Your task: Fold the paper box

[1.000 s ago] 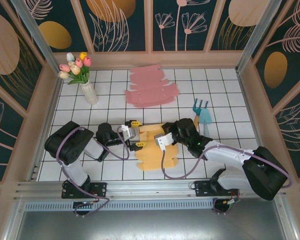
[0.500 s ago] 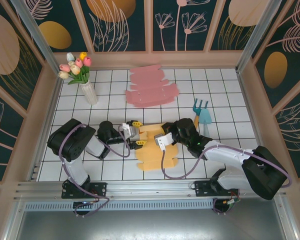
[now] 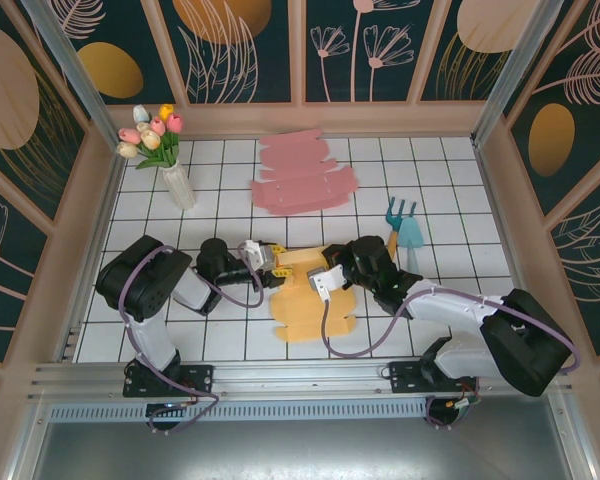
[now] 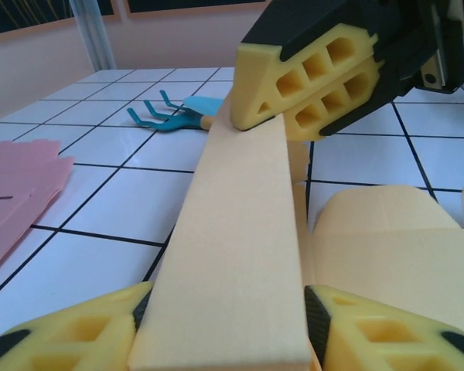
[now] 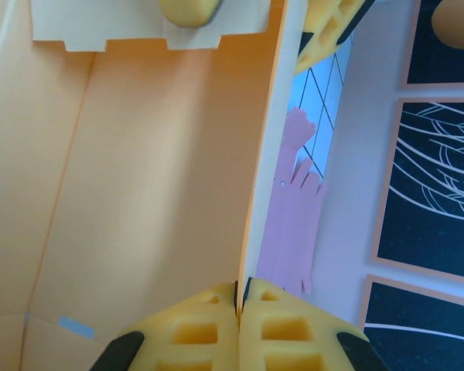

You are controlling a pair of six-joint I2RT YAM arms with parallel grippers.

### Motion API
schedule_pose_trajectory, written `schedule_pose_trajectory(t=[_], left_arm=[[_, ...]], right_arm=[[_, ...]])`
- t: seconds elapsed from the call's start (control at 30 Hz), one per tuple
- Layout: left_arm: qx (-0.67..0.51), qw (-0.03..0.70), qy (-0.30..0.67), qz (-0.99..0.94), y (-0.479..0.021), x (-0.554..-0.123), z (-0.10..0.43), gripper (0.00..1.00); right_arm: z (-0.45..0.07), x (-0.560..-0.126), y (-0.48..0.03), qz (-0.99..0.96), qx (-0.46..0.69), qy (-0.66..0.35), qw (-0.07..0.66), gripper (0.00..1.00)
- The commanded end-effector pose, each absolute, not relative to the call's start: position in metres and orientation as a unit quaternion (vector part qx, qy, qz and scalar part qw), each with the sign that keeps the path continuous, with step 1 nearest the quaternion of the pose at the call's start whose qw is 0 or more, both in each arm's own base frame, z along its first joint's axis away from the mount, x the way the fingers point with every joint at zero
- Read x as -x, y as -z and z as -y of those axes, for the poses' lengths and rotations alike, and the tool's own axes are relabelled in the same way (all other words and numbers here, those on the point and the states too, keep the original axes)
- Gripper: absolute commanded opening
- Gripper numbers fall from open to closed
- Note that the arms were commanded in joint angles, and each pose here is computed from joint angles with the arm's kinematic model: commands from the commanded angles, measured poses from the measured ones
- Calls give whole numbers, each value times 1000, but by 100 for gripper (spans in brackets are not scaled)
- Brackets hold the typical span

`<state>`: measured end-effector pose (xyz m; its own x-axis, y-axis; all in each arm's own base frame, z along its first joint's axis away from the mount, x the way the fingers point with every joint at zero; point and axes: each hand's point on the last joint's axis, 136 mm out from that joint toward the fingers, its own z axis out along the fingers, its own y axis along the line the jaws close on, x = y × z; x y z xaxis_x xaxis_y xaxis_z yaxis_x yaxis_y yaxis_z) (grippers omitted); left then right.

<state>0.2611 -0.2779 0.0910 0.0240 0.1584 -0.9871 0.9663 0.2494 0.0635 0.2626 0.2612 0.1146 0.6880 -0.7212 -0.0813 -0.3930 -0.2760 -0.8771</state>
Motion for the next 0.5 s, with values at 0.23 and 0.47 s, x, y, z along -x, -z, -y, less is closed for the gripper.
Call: schedule_pose_trajectory(t=[0.23, 0.47], left_arm=[[-463, 516, 393, -604, -86, -259, 294, 29], [-447, 533, 350, -627, -85, -271, 297, 31]], right_arm=[[-245, -240, -60, -366, 833, 137, 391, 0], [-243, -242, -61, -371, 829, 143, 393, 0]])
